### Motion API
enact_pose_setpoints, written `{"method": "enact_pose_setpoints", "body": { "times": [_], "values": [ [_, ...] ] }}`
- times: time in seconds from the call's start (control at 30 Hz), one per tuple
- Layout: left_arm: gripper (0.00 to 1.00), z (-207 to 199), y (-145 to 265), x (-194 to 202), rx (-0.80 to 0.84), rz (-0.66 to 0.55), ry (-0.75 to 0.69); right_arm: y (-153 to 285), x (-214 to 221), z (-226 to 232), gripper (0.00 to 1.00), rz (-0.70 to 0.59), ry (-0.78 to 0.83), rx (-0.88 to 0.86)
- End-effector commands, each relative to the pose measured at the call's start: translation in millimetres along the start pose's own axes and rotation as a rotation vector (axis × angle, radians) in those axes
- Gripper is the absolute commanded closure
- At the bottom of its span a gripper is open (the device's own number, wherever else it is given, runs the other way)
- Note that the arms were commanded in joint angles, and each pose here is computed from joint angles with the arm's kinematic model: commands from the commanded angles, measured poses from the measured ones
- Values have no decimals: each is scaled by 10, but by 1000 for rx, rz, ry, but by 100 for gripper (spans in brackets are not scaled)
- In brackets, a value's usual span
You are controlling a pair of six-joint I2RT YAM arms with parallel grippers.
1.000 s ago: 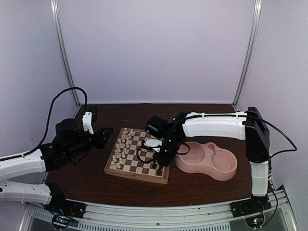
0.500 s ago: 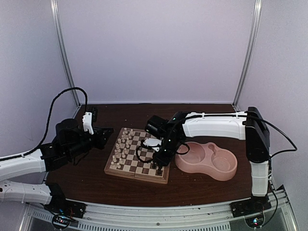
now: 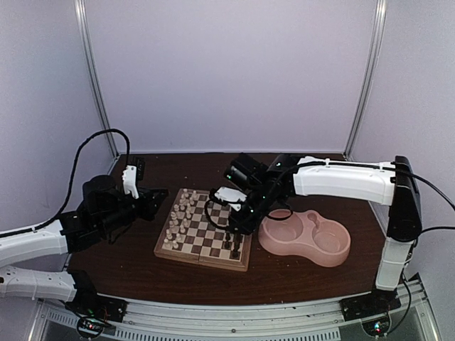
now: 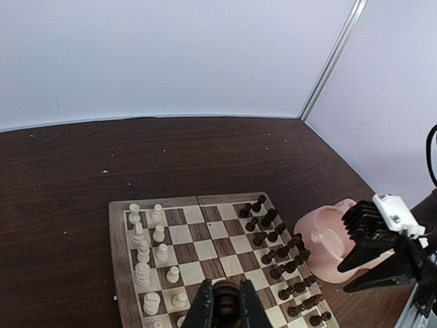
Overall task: Set up the chess pieces on the board
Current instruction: Adjust the knight at g8, then place the pawn at h7.
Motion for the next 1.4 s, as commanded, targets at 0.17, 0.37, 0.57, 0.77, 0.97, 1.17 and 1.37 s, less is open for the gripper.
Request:
{"method": "enact_pose_setpoints", "body": {
  "times": [0.17, 0.37, 0.57, 0.77, 0.97, 1.17, 1.37],
  "values": [
    [100, -92, -81, -44, 87, 70, -24, 620, 153, -99, 71, -301, -50, 39],
    [99, -179, -73, -140, 147, 298, -57, 913, 242, -382, 63, -474, -162, 126],
    [99, -336, -195, -95, 270, 537, -54, 713, 361, -514, 64, -620, -289, 116],
    [100, -731, -462, 4, 301, 632, -202, 475, 651, -657, 67, -695, -385, 163],
    [100, -1099, -589, 69, 266, 506, -348, 609, 844, -719, 67, -828, -374, 202],
    [100, -1327, -653, 359, 401, 390, -483, 694, 887, -802, 67, -841, -373, 348],
    [100, -1326, -646, 481, 450, 403, -521, 714, 858, -834, 66, -843, -337, 428]
  ]
}}
Point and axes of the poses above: each gripper's point midway between its finger pads, its own y axis back along the fingers, its own z axis along the line the jaws close on, x = y × z, the point moved 10 cm from there along y, back along the fingers, and after that the axes turned 11 degrees about -y, right-handed, at the moved point
